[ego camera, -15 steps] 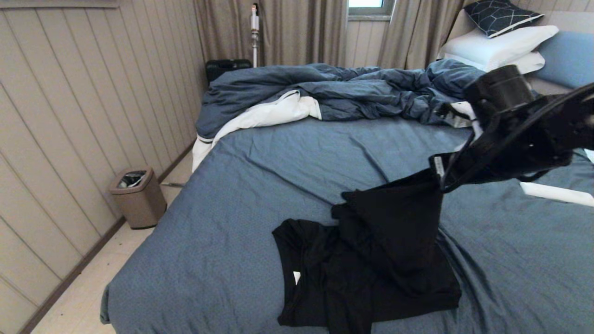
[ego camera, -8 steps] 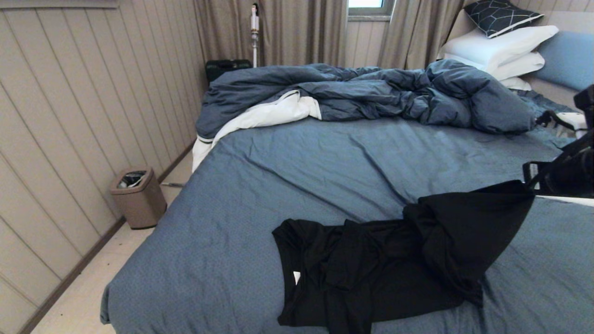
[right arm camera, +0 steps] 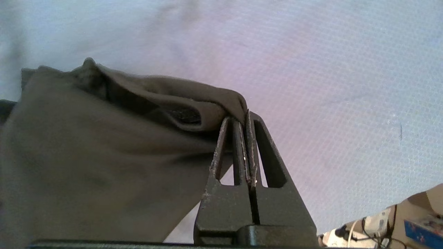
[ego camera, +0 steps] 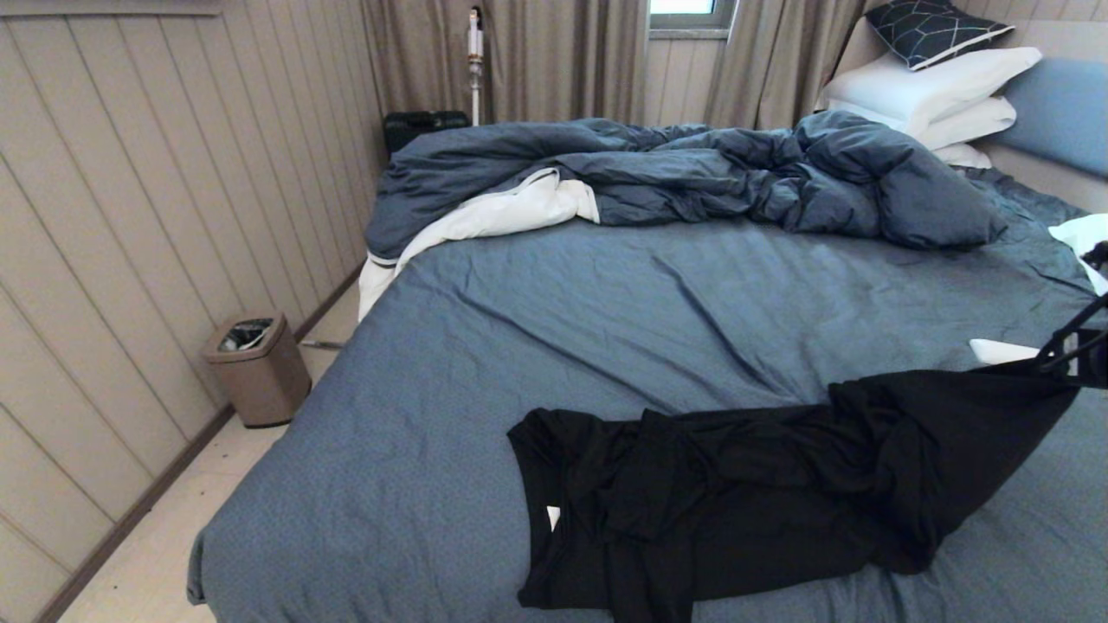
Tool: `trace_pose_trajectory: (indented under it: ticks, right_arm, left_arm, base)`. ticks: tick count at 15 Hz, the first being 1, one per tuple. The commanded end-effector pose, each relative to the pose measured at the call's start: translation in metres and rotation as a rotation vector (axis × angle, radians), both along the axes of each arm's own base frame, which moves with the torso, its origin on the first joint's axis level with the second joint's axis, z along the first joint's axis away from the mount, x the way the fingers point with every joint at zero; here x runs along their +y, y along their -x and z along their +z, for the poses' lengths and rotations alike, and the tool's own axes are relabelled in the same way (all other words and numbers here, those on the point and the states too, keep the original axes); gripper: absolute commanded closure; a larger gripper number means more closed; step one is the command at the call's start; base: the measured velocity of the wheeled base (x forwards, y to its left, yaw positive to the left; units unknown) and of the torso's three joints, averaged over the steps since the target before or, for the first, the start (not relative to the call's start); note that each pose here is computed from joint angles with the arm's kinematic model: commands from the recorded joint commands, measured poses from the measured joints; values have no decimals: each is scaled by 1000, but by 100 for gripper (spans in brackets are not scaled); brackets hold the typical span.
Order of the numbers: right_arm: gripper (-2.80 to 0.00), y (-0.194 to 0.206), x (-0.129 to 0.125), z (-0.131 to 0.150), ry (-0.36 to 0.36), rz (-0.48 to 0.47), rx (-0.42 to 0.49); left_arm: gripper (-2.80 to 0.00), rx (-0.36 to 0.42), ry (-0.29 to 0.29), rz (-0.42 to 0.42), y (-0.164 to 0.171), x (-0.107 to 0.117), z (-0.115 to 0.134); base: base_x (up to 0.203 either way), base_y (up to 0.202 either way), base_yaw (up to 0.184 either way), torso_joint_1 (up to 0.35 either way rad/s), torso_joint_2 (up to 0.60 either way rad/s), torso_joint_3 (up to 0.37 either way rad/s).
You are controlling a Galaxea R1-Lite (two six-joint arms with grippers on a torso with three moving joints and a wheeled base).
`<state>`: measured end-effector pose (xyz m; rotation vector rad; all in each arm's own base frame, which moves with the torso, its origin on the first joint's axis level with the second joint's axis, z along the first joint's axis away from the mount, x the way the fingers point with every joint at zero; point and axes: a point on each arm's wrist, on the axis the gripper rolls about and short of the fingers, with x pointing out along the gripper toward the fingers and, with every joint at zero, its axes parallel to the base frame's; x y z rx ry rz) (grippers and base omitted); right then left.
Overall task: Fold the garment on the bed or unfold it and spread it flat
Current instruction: Unford the black T-shirt
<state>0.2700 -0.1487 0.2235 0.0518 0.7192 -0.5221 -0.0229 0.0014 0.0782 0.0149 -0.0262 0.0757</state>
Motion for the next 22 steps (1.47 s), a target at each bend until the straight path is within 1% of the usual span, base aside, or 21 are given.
trace_pose_trajectory:
  ticks: [1, 4, 7, 11, 12, 14, 18, 20, 22]
  right_arm:
    - [0, -11, -18, -19, -15, -31, 36]
    - [0, -14, -40, -31, 13, -61, 44]
    - [0, -10, -62, -38, 27, -104, 55]
    - [0, -8, -70, -50, 7, -126, 84]
    - [-280, -8, -70, -53, 0, -125, 94]
    - [-280, -8, -70, -55, -2, -122, 89]
    - [-280, -2, -66, -41, 11, -117, 45]
    - [-280, 12, -52, -26, -5, -76, -4]
    - [-280, 24, -28, -17, -32, -17, -46]
  left_arm:
    - [0, -1, 0, 1, 0, 0, 0]
    - [0, -1, -1, 1, 0, 0, 0]
    - [0, 0, -4, 1, 0, 0, 0]
    - [0, 0, -6, 1, 0, 0, 0]
    - [0, 0, -6, 1, 0, 0, 0]
    - [0, 0, -6, 1, 0, 0, 0]
    - [0, 0, -6, 1, 0, 0, 0]
    - [0, 0, -6, 1, 0, 0, 0]
    - [0, 0, -6, 1, 0, 0, 0]
  base:
    - [0, 0, 0, 0, 0, 0]
    - [0, 0, 0, 0, 0, 0]
    - [0, 0, 0, 0, 0, 0]
    - [0, 0, 0, 0, 0, 0]
    - [0, 0, 0, 0, 0, 0]
    - [0, 0, 0, 0, 0, 0]
    - [0, 0, 0, 0, 0, 0]
    - [0, 0, 0, 0, 0, 0]
    - [0, 0, 0, 0, 0, 0]
